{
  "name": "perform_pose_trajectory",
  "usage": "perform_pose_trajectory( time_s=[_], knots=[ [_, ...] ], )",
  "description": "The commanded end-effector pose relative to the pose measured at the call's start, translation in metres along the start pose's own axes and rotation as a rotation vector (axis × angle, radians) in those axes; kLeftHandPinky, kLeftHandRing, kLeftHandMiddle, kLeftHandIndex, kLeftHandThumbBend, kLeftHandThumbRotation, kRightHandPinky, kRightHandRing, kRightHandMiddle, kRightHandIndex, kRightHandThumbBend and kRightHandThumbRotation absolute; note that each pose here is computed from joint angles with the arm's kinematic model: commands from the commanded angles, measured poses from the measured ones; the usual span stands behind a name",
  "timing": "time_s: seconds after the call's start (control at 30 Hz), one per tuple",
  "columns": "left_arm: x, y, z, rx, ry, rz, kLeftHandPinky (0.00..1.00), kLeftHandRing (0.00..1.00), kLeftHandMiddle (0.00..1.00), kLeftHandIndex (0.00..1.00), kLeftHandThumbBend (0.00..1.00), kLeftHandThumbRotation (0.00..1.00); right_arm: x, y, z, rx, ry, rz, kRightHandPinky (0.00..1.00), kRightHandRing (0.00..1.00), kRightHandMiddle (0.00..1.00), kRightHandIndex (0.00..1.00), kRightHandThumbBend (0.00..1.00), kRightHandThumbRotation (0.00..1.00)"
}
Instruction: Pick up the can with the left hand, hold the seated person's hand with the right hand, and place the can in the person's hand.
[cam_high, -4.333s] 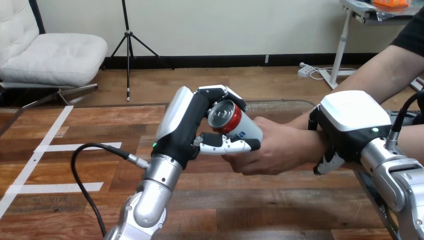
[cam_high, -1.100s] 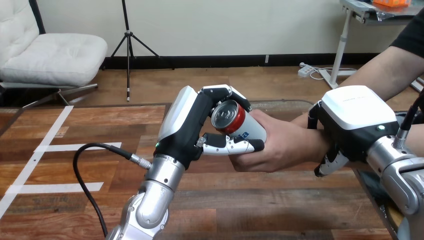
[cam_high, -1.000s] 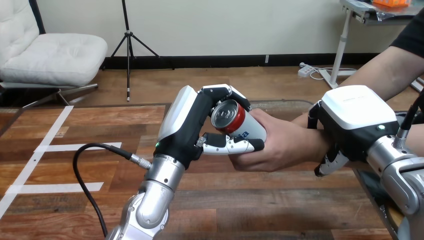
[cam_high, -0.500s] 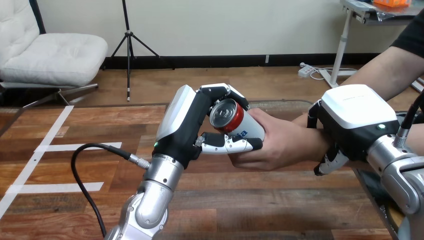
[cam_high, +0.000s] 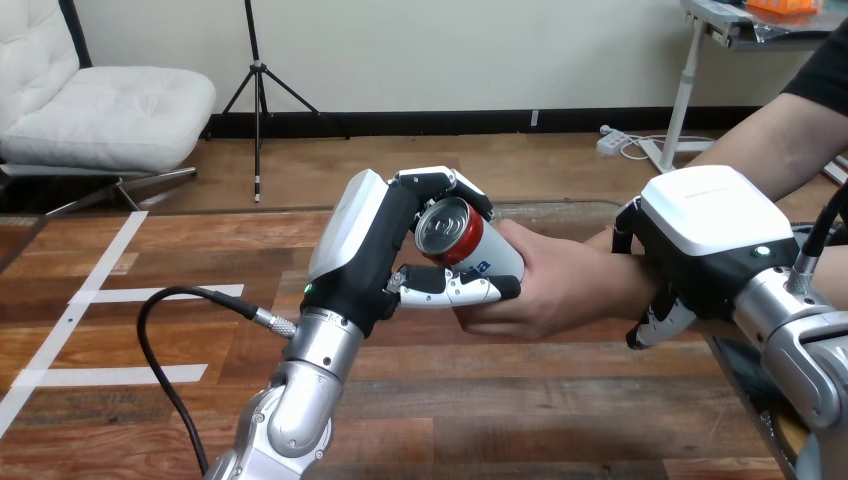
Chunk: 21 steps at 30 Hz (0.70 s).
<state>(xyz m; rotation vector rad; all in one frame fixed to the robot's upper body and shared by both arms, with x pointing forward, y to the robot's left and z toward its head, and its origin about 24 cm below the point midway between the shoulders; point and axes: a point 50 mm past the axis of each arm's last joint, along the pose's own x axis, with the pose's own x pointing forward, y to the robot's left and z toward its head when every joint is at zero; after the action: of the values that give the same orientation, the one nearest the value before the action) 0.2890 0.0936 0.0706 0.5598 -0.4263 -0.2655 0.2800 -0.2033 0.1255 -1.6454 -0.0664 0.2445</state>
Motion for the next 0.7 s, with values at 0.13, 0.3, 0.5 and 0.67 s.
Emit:
perform_pose_trajectory(
  time_s=[0.13,0.3,0.5,0.67],
  knots=[
    [0.0099,0.0078,0.0109,0.035,-0.076,0.025,0.33,0.39,0.46,0.49,0.67,0.0,-0.0007,-0.0333,0.0058,-0.022,-0.035,-0.135,0.14,0.21,0.32,0.49,0.88,0.0],
    [0.0094,0.0085,0.0104,0.039,-0.076,0.029,0.33,0.39,0.46,0.49,0.67,0.0,-0.0006,-0.0332,0.0057,-0.023,-0.041,-0.137,0.14,0.21,0.32,0.49,0.88,0.0],
    [0.0084,0.0094,0.0097,0.042,-0.07,0.033,0.33,0.39,0.46,0.49,0.67,0.0,-0.0008,-0.0337,0.0061,-0.028,-0.04,-0.13,0.15,0.22,0.32,0.49,0.88,0.0],
    [0.0073,0.0103,0.0089,0.05,-0.063,0.032,0.33,0.39,0.46,0.49,0.67,0.0,-0.0011,-0.0338,0.0067,-0.013,-0.045,-0.14,0.14,0.21,0.31,0.49,0.89,0.0]
  ],
)
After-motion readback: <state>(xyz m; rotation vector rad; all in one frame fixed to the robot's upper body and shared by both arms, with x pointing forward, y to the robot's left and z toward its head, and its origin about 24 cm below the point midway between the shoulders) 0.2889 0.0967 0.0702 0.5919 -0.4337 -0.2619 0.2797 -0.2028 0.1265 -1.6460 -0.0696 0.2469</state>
